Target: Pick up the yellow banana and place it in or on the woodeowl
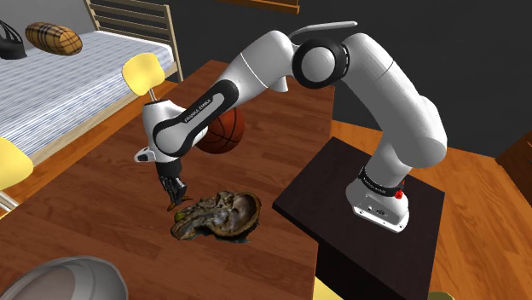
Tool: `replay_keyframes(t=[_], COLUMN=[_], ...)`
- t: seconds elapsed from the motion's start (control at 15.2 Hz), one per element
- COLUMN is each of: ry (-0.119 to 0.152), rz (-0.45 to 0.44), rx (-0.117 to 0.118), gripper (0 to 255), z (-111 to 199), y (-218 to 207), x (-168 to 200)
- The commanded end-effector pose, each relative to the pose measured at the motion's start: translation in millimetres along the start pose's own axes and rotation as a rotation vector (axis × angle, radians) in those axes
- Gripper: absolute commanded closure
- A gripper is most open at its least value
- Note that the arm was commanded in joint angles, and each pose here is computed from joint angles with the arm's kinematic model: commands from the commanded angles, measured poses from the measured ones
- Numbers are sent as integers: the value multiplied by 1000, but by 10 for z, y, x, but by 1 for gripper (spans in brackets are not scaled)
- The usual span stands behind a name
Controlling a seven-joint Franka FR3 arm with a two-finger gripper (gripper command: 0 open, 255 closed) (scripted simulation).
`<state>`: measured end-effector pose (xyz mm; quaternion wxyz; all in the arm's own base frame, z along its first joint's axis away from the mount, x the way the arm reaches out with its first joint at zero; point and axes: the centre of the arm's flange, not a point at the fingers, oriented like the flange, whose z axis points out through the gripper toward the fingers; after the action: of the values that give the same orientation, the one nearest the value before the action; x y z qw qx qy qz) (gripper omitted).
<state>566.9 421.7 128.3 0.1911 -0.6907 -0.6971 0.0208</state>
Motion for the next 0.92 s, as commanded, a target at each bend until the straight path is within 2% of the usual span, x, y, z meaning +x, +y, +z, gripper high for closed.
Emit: replay_keyframes(t=[0.0, 0.86], ry=[-2, -2], rz=[1, 1], rx=[1, 1], gripper=[255, 255], z=[8, -628], y=[-4, -205], x=[-1, 162])
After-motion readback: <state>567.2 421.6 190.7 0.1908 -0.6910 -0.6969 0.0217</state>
